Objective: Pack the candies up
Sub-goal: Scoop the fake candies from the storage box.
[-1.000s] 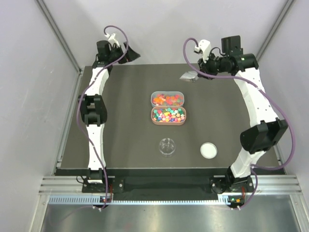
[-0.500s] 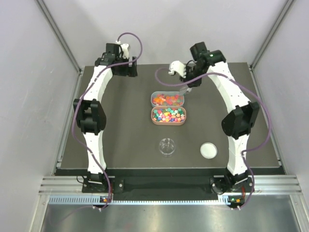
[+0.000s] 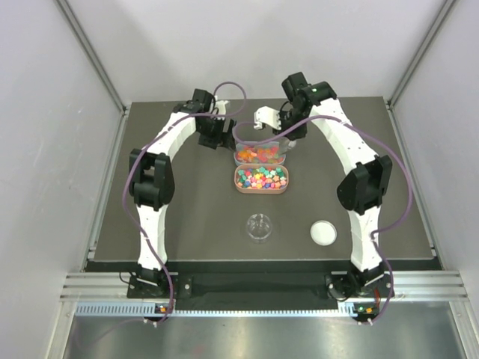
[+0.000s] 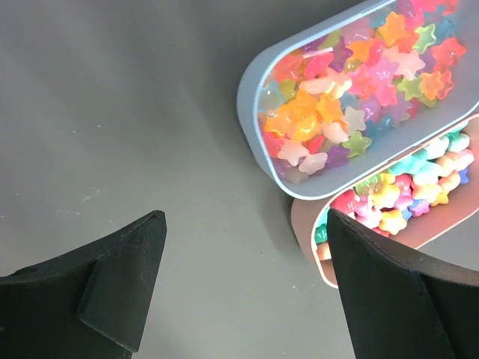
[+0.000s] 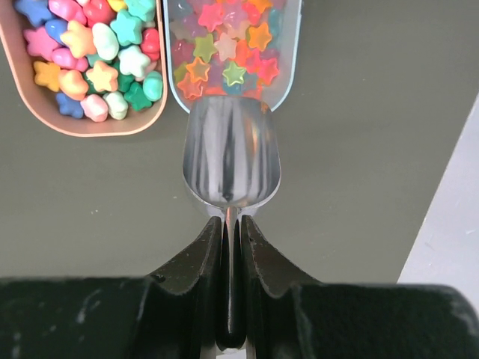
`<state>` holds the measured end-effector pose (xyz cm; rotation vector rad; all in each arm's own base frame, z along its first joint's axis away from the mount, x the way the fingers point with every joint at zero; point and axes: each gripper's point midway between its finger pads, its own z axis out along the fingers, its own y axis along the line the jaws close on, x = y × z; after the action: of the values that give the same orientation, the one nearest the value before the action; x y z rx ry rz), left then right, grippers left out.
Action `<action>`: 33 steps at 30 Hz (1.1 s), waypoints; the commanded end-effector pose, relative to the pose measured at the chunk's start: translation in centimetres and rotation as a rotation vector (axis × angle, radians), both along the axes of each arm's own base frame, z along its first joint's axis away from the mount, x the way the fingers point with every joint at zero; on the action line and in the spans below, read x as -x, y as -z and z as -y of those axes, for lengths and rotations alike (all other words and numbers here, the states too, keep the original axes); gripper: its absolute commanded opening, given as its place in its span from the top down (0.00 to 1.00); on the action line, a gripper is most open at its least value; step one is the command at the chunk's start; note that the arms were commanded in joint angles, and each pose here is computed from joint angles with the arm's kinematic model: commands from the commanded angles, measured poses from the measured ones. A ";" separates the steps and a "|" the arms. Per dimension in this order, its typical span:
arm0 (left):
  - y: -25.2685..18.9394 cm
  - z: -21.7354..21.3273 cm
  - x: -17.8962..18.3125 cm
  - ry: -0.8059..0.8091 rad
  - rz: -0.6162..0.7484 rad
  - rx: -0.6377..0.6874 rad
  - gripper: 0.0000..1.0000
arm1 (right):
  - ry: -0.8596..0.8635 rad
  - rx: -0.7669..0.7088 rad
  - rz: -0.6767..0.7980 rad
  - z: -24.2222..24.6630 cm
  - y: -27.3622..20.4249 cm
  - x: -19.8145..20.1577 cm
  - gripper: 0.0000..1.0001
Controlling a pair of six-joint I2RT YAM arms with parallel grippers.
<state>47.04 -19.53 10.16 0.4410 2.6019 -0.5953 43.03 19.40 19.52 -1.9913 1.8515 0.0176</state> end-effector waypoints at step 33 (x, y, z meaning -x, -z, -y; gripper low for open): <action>1.7 0.3 0.9 0.019 -0.074 0.067 0.09 | 0.018 0.090 -0.123 0.3 7.1 -1.0 1.00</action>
<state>46.30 -19.37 8.13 0.4273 2.6530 -0.6582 44.76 19.27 14.61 -2.0633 1.9219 -0.0032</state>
